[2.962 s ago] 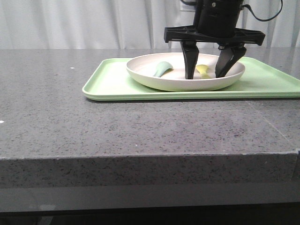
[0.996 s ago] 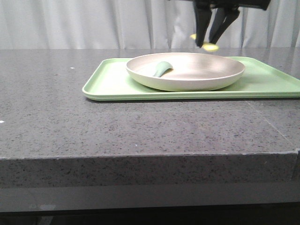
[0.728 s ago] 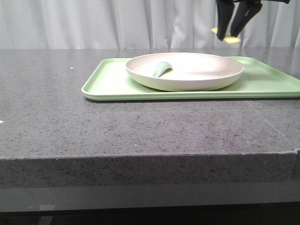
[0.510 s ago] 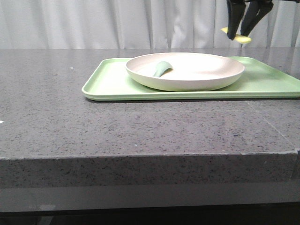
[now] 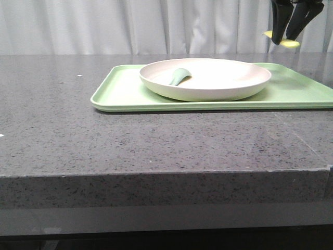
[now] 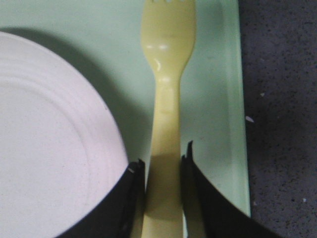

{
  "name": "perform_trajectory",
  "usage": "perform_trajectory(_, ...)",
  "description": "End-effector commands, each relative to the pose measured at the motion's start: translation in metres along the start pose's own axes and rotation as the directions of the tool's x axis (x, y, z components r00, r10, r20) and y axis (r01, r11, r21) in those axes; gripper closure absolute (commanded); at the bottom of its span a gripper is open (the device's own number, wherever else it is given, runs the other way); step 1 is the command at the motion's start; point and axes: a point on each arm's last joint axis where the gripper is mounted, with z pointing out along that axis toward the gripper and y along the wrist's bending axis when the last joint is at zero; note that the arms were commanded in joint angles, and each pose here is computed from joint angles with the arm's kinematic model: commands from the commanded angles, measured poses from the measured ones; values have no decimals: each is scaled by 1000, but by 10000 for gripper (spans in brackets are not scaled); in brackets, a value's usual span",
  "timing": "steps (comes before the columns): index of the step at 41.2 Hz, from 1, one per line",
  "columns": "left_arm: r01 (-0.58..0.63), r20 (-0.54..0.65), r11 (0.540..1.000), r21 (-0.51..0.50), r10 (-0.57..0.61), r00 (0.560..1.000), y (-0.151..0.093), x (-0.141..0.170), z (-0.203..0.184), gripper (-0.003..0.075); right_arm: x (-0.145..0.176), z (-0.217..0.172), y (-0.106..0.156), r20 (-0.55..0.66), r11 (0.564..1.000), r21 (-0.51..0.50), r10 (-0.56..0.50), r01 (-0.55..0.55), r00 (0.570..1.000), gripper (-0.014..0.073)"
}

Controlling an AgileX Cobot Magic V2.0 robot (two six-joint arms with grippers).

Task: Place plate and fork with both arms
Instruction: 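Lower the fork onto the tray beside the plate and release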

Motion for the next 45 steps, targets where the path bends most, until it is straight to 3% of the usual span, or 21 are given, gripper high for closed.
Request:
perform_trajectory(1, 6, 101, 1000, 9, -6, 995, -1, -16, -2, 739, 4, -26, -4, -16, 1000, 18, -12, 12, 1000, 428)
perform_trajectory(19, 6, 101, 1000, 9, -6, 995, -1, -16, -2, 739, 2, 4, -4, -78, 999, 33, -10, 13, 997, 428)
perform_trajectory(45, 6, 101, 1000, 9, -6, 995, -1, -16, -2, 739, 4, 14, -8, -100, 997, 74, -18, 25, 995, 428)
